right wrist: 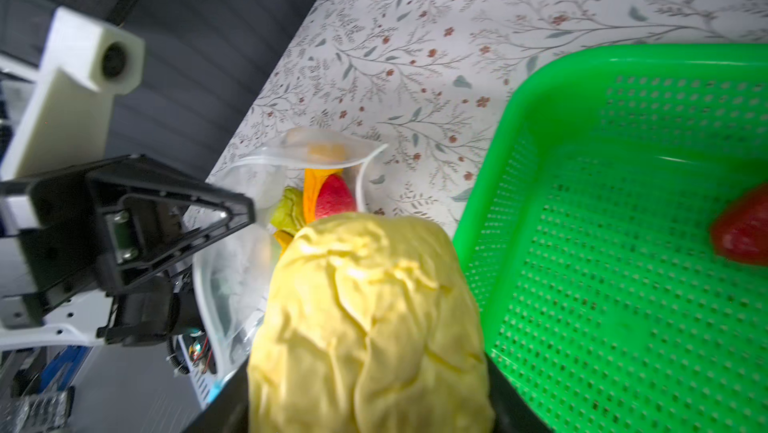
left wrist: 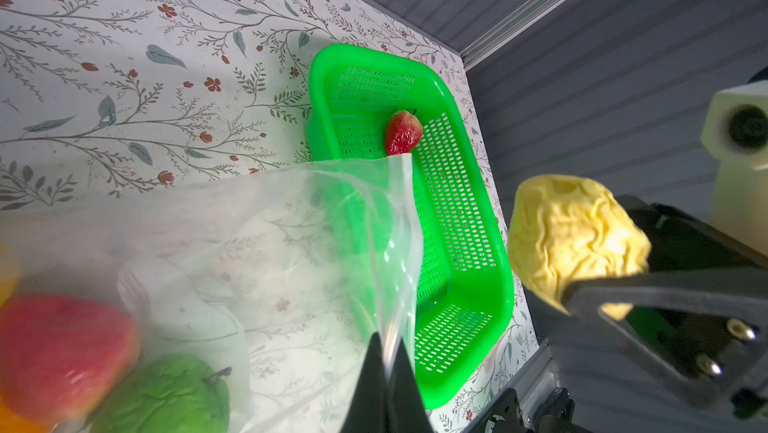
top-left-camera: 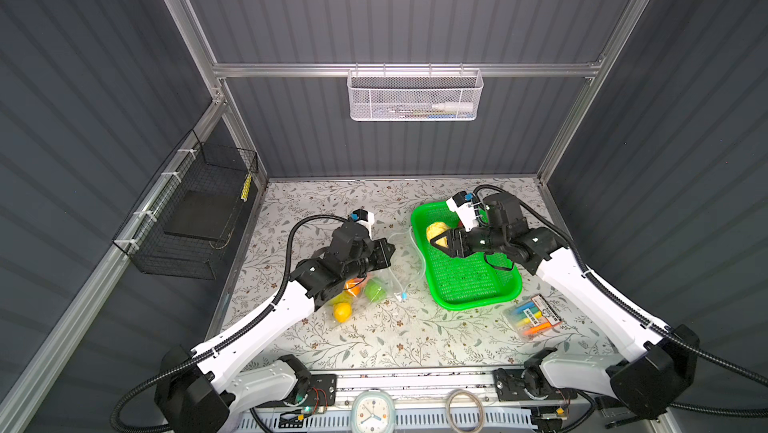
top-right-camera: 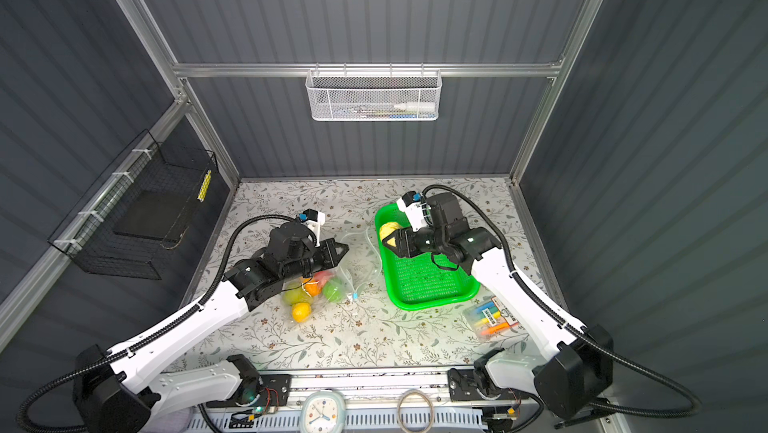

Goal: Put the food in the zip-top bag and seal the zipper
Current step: 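Carry the pale yellow fruit into the bag and release it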

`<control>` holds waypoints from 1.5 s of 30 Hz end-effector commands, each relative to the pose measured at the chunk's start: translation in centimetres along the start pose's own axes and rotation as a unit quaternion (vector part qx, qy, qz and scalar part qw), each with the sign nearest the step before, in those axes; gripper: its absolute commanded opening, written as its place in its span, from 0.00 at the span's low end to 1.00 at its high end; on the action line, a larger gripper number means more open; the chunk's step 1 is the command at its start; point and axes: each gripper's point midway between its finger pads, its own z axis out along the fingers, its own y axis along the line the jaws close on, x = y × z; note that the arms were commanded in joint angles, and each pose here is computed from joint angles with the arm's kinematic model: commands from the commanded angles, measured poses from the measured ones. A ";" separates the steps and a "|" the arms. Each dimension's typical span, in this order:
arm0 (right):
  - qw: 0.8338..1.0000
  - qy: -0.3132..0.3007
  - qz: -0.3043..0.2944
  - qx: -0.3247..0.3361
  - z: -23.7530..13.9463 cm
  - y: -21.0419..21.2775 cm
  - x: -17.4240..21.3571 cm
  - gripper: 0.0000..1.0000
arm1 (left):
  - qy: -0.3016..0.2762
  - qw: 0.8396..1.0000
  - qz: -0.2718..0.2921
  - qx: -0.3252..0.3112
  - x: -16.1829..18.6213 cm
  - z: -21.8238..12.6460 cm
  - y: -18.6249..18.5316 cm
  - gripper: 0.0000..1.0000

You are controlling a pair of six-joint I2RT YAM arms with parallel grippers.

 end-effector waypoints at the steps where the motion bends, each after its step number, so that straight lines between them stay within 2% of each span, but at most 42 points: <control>1: 1.000 0.010 -0.001 -0.028 1.1 2.0 0.8 0.46 | -0.003 1.000 0.004 0.015 -0.6 -0.2 -1.3 0.00; 11: 0.997 0.062 -0.021 -0.030 5.5 3.6 2.6 0.46 | 0.000 1.000 0.004 0.018 -0.5 -0.3 -1.4 0.00; 17: 0.996 0.077 -0.035 0.036 7.6 2.3 3.2 0.46 | 0.003 1.000 0.002 0.019 -0.2 -0.2 -1.3 0.00; 27: 0.991 0.101 -0.028 0.084 10.2 1.0 4.8 0.48 | 0.002 1.000 0.001 0.022 -0.2 -0.3 -1.4 0.00; 39: 0.979 0.139 -0.064 0.133 11.3 0.1 6.9 0.57 | -0.006 1.000 -0.002 0.016 -0.3 -0.6 -1.0 0.00; 45: 0.975 0.146 -0.080 0.147 11.4 -0.1 7.1 0.66 | -0.006 1.000 -0.004 0.015 -0.2 -0.7 -0.8 0.00</control>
